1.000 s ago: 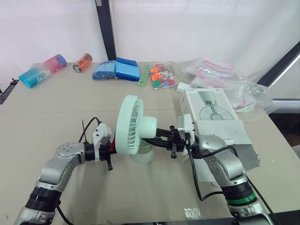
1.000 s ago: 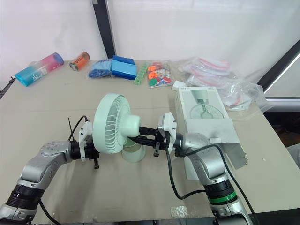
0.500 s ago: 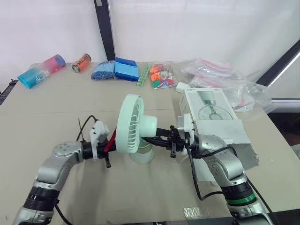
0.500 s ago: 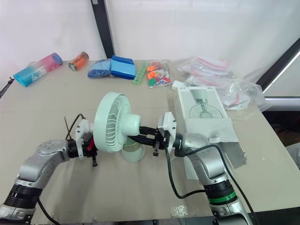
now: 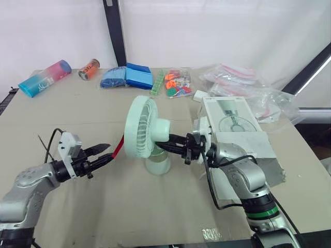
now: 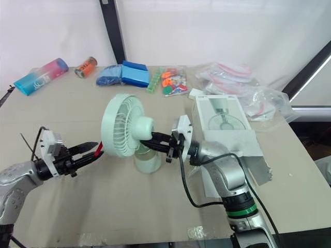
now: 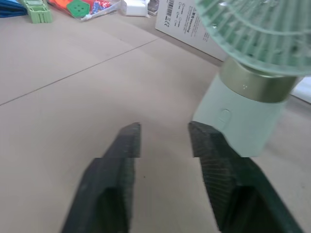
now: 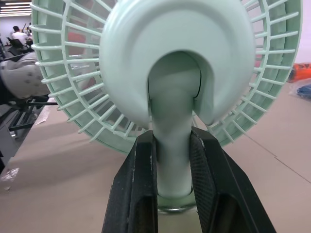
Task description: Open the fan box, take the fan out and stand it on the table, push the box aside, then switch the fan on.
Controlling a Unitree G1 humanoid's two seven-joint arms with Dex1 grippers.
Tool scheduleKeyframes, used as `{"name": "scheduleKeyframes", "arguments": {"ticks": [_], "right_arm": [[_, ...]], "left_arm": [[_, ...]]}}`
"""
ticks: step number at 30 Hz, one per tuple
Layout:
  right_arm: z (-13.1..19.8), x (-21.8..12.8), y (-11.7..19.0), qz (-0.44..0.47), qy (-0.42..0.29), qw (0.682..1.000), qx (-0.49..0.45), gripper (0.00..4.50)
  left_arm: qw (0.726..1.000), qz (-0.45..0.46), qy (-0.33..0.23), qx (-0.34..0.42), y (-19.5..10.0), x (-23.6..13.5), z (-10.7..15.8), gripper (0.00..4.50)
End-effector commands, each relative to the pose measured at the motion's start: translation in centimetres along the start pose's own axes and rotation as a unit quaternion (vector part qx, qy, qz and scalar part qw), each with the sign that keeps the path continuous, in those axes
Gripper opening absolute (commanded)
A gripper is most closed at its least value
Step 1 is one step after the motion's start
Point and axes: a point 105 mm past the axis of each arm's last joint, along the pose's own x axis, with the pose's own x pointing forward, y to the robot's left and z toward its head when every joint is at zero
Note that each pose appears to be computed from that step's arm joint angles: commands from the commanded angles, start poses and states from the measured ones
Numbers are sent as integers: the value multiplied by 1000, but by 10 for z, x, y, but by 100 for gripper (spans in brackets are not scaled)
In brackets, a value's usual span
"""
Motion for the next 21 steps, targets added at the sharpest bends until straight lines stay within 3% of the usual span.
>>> {"name": "scheduleKeyframes", "arguments": {"ticks": [1, 2, 4, 10, 21], "right_arm": [[40, 12, -6, 4, -62, 997, -36, 37], [42, 16, -7, 5, -65, 997, -40, 37], [46, 25, -9, 8, -74, 996, -41, 37], [44, 53, -14, 23, -83, 995, -52, 37], [20, 83, -24, 24, -57, 996, -57, 37]], "left_arm": [[999, 26, -37, -1, 0, -19, 21, 347], [999, 35, -33, -2, 0, -24, 18, 394], [999, 46, -21, -10, -1, -32, 10, 445], [996, 78, 18, -42, -2, -38, -16, 445], [996, 86, 19, -29, -6, -36, -17, 445]]}}
